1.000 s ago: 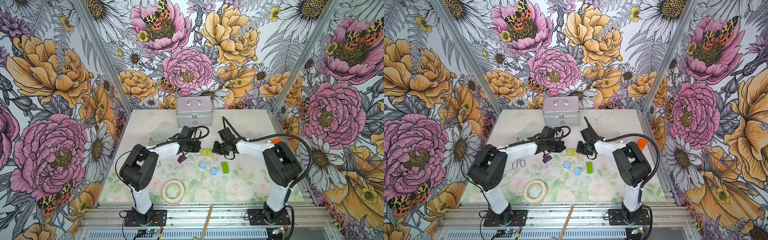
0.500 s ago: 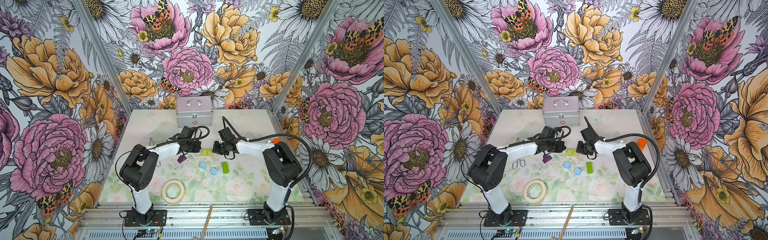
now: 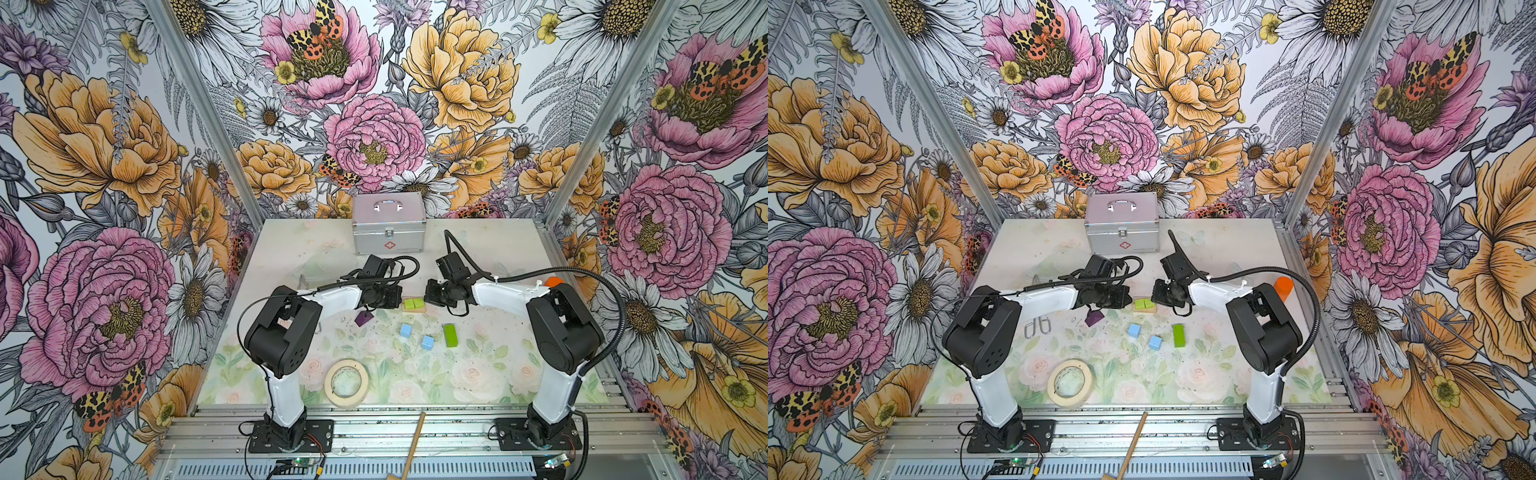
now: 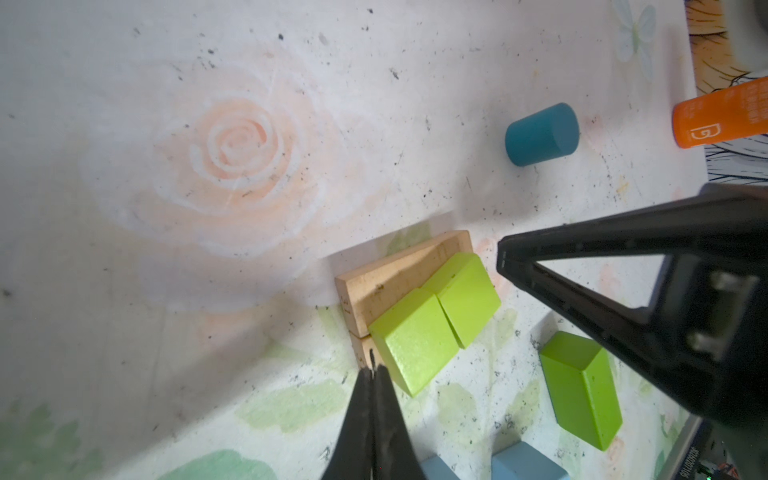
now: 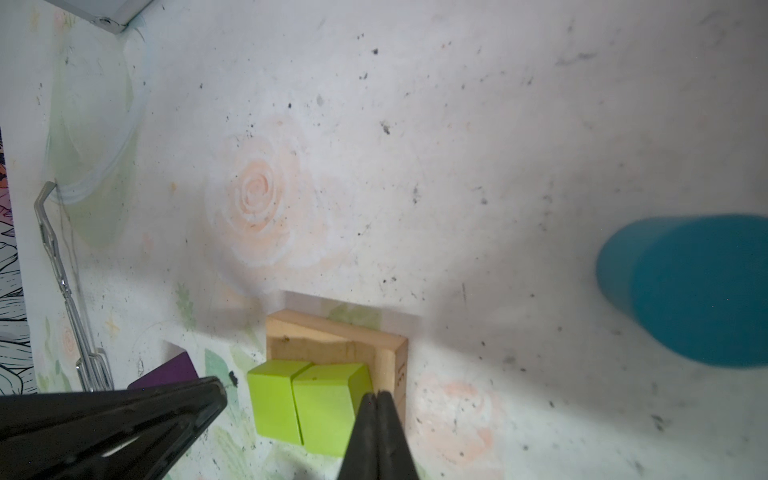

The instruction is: Build the wood block tower

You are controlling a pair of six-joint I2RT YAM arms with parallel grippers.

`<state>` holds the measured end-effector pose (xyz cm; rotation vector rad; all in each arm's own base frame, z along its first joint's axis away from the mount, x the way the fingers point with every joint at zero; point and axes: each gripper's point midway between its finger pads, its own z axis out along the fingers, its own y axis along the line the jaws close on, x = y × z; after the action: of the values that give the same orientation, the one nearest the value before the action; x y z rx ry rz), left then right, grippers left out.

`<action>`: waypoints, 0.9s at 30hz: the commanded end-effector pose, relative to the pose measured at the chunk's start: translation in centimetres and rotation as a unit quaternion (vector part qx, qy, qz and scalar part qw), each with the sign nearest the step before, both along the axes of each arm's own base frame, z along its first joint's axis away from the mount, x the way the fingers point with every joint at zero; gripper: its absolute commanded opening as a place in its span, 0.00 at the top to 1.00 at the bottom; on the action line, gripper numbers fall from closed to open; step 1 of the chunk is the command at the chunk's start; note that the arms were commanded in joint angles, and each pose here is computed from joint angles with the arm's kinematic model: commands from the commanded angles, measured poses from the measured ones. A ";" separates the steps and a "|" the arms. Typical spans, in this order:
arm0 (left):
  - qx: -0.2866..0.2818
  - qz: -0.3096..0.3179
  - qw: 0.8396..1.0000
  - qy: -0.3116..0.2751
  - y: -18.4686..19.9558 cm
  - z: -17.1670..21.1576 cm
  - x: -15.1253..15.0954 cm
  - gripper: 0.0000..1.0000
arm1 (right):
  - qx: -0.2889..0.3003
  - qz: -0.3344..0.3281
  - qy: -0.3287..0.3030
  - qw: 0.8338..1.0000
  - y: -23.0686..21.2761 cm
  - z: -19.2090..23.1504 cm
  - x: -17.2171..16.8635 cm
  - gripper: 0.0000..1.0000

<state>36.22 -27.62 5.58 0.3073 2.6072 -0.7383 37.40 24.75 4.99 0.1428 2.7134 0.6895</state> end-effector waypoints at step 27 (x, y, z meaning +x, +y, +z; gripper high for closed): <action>-0.010 -0.020 1.000 0.015 -1.5 -0.7 -0.5 1.00 | 0.006 0.000 -0.009 1.000 0.7 0.6 0.6 1.00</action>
<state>35.55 -28.21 4.53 0.3296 2.6353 -0.7478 37.60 24.95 5.22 0.1397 2.7074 0.6956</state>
